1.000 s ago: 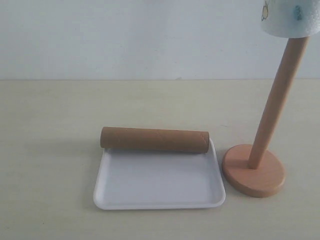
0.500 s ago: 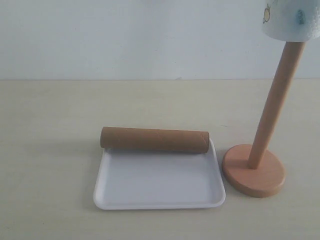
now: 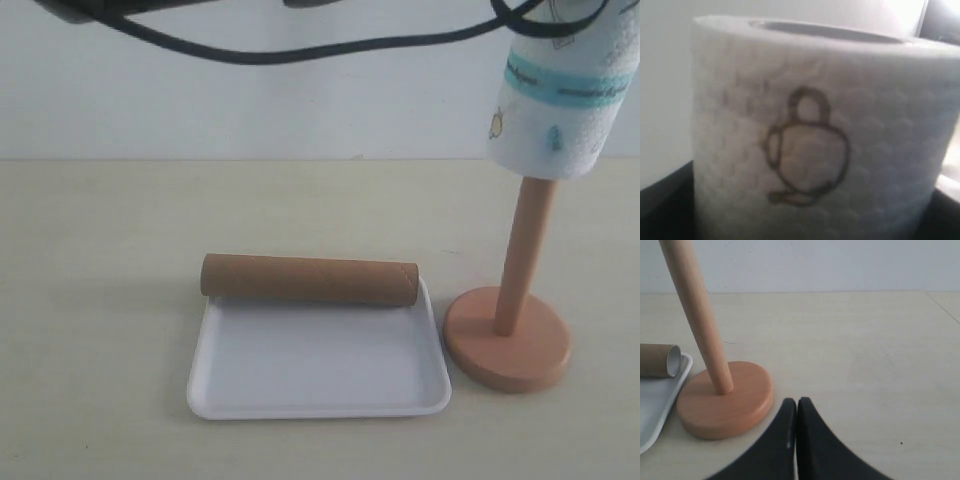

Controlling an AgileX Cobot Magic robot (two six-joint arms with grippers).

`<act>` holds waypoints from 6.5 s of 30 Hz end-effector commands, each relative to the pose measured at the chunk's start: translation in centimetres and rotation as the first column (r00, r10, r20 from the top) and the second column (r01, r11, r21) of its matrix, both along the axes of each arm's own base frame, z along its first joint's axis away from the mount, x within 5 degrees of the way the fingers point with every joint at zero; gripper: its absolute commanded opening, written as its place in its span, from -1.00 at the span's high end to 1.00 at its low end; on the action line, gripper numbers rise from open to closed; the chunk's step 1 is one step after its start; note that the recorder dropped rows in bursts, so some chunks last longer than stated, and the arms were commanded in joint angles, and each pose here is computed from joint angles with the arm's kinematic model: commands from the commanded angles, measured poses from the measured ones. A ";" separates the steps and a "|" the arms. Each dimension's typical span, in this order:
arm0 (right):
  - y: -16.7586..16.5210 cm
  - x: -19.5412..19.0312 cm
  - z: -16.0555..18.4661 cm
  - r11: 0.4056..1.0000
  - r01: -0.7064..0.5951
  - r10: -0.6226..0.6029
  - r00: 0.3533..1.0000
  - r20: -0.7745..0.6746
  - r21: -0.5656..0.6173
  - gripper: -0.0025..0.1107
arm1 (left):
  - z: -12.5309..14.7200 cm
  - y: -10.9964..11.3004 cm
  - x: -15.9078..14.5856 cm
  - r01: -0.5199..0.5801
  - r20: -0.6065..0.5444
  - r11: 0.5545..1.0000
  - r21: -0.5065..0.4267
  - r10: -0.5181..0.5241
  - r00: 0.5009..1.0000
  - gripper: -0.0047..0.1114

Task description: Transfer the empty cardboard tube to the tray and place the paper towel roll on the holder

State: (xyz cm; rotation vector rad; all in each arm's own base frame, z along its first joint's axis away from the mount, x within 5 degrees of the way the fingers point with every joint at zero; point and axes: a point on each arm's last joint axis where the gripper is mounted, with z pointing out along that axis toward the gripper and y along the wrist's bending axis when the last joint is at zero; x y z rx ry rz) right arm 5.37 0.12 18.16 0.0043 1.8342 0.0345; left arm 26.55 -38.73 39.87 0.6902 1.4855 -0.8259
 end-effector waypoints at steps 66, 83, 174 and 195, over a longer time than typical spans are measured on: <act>0.0 0.0 0.2 1.000 0.002 -0.002 1.000 0.018 -0.008 0.96 | -18.1 1.0 1.6 0.231 -0.019 0.960 0.160 -0.231 0.973 -0.48; 0.0 0.0 0.2 1.000 0.002 -0.002 1.000 0.018 -0.008 0.96 | -14.7 4.7 -0.2 0.134 -0.024 0.947 0.292 -0.133 0.991 -0.48; 0.0 0.0 0.2 1.000 0.002 -0.002 1.000 0.022 -0.008 0.96 | -15.4 37.5 -21.7 -0.668 0.208 0.739 0.080 0.643 0.737 0.84; 0.0 0.0 0.2 1.000 0.002 -0.002 1.000 0.022 -0.008 0.96 | -21.0 38.3 -21.1 -0.759 -0.035 0.623 0.187 0.777 0.629 0.84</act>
